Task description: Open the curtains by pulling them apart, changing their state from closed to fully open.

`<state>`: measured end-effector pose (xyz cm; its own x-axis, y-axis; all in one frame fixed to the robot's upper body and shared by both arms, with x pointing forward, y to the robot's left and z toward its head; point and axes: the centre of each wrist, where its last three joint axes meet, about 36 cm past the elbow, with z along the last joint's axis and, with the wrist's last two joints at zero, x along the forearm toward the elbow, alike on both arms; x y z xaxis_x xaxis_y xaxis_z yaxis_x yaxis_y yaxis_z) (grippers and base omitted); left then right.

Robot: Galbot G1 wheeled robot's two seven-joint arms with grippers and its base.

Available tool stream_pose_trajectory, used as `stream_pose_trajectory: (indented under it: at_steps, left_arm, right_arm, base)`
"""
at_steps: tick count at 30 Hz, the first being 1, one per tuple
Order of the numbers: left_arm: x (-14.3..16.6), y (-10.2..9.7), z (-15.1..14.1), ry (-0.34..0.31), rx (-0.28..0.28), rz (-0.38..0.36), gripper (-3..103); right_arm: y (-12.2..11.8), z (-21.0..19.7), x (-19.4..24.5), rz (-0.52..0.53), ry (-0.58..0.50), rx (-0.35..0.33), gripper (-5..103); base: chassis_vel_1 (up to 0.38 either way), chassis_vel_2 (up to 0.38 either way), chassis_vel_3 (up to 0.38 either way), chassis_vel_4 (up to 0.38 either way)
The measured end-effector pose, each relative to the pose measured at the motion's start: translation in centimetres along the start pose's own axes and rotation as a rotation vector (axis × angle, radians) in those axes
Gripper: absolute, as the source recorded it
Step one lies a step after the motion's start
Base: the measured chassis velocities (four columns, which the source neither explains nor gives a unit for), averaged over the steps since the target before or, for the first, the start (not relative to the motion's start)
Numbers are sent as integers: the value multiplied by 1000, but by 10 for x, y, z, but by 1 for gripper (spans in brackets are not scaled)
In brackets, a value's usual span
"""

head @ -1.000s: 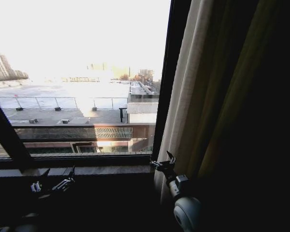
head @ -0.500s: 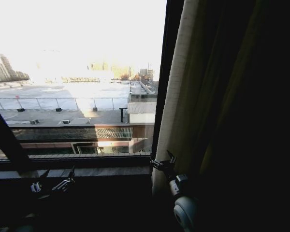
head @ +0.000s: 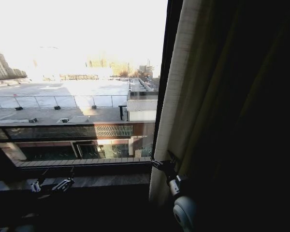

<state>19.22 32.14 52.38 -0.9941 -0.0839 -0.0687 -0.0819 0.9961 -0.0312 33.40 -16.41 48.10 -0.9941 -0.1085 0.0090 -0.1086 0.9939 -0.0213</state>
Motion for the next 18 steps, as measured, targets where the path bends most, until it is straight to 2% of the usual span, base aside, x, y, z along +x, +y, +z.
stream_pose_trajectory:
  at_steps: [7,15,18]
  left_arm:
    - [-1,1,-1,-13,-4,2,100]
    - [-2,1,-2,-19,-8,11,100]
    - [-3,1,-2,-18,-8,13,100]
  right_arm:
    - [-10,-10,23,37,44,-30,100]
    - [-28,-13,34,134,102,-40,100]
    - [-32,-14,30,213,112,-34,100]
  base:
    - [16,-7,-12,9]
    - [0,0,0,0]
    - [0,0,0,0]
